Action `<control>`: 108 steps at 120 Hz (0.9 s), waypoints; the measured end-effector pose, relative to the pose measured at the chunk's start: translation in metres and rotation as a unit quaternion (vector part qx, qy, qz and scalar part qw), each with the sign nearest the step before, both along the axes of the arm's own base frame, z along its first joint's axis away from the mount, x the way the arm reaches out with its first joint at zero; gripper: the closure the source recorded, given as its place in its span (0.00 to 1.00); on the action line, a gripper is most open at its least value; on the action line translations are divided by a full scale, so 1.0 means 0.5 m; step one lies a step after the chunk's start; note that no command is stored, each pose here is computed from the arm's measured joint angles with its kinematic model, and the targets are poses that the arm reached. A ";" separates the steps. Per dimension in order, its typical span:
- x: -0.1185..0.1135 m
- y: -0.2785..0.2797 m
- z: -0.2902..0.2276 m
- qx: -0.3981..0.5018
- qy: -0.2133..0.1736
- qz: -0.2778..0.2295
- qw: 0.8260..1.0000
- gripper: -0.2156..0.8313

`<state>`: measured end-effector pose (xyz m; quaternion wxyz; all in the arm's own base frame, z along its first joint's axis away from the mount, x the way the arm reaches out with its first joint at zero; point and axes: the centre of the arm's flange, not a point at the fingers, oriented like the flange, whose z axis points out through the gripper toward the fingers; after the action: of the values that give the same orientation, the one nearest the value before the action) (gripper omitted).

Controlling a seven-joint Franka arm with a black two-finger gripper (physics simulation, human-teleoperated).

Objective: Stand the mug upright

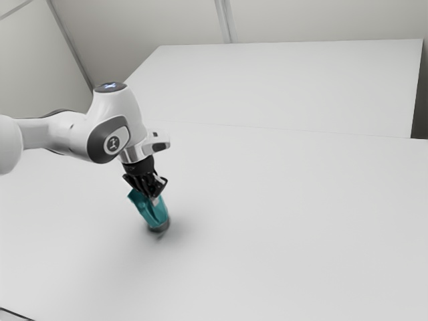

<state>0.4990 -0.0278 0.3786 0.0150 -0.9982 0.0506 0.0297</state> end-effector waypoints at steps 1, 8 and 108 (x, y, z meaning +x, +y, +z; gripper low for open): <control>0.001 0.000 0.000 0.000 -0.001 0.000 1.000 0.96; 0.004 -0.001 -0.003 0.001 -0.006 0.001 1.000 0.96; 0.008 -0.006 -0.012 -0.007 -0.020 0.022 1.000 0.58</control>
<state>0.5028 -0.0306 0.3726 0.0080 -0.9995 0.0281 0.0096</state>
